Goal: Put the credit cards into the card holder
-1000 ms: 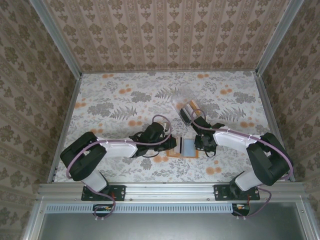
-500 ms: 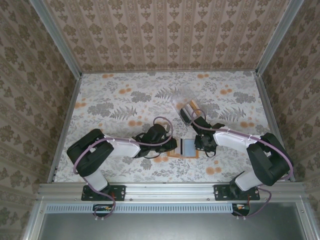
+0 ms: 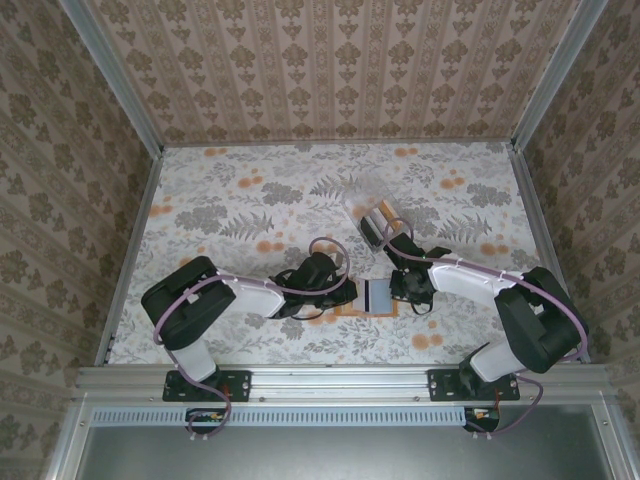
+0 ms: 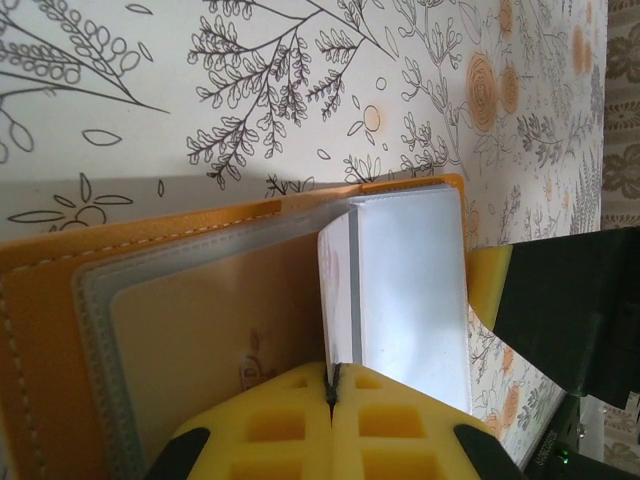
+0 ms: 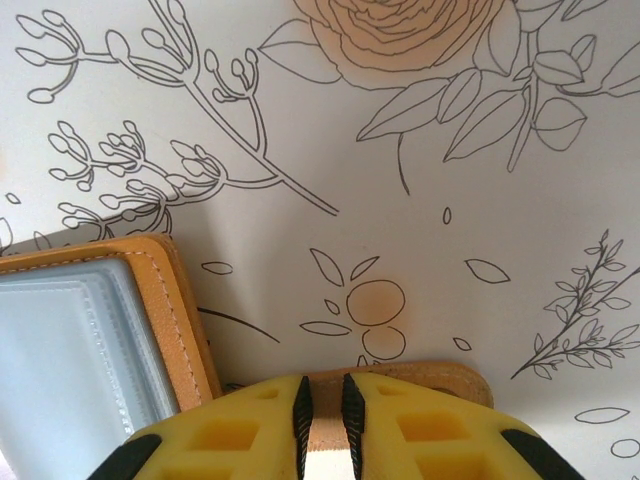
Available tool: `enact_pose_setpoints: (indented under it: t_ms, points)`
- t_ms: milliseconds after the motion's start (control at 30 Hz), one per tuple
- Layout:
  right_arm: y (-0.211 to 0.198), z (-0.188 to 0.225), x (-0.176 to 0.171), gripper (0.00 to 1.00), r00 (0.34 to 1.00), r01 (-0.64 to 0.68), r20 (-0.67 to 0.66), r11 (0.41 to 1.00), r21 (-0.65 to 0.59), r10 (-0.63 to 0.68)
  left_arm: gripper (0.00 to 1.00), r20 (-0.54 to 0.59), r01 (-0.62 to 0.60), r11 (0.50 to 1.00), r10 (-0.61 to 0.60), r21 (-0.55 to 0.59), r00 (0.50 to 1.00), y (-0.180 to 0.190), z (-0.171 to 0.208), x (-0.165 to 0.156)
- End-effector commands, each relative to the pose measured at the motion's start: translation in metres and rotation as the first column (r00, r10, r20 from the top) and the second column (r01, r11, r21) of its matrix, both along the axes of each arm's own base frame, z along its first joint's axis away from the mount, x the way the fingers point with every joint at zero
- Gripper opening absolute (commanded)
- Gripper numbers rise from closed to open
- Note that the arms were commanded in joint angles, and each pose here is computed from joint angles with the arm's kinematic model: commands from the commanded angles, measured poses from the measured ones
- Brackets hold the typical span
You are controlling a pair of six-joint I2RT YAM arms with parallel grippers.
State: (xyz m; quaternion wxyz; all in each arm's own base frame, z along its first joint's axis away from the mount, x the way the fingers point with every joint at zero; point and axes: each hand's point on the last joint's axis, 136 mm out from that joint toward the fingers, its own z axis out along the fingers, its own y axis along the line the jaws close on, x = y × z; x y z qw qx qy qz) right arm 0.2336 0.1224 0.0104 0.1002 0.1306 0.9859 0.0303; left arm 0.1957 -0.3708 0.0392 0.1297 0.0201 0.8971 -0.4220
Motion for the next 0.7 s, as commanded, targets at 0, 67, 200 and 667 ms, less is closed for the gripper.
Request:
enact_pose_setpoints:
  t_ms: [0,67,200,667]
  points:
    - [0.007,-0.027,-0.02,0.23,0.996,0.001,-0.091,0.999,0.052,0.003,0.0,-0.052,-0.001,0.999,0.004,0.053,0.999,0.006,-0.019,-0.011]
    - [0.008,-0.026,-0.021,0.23,0.996,0.003,-0.091,0.998,0.06,0.002,0.0,-0.053,-0.02,0.998,0.023,0.056,0.998,0.01,-0.019,-0.011]
    - [0.009,-0.02,-0.02,0.24,0.997,0.0,-0.077,0.998,0.069,0.005,0.0,-0.051,-0.05,0.997,0.053,0.067,0.997,0.016,-0.02,-0.01]
    - [0.027,0.052,0.01,0.38,0.987,-0.113,0.13,0.982,0.154,0.094,0.0,-0.047,-0.043,0.997,0.046,0.062,0.998,0.015,-0.019,-0.009]
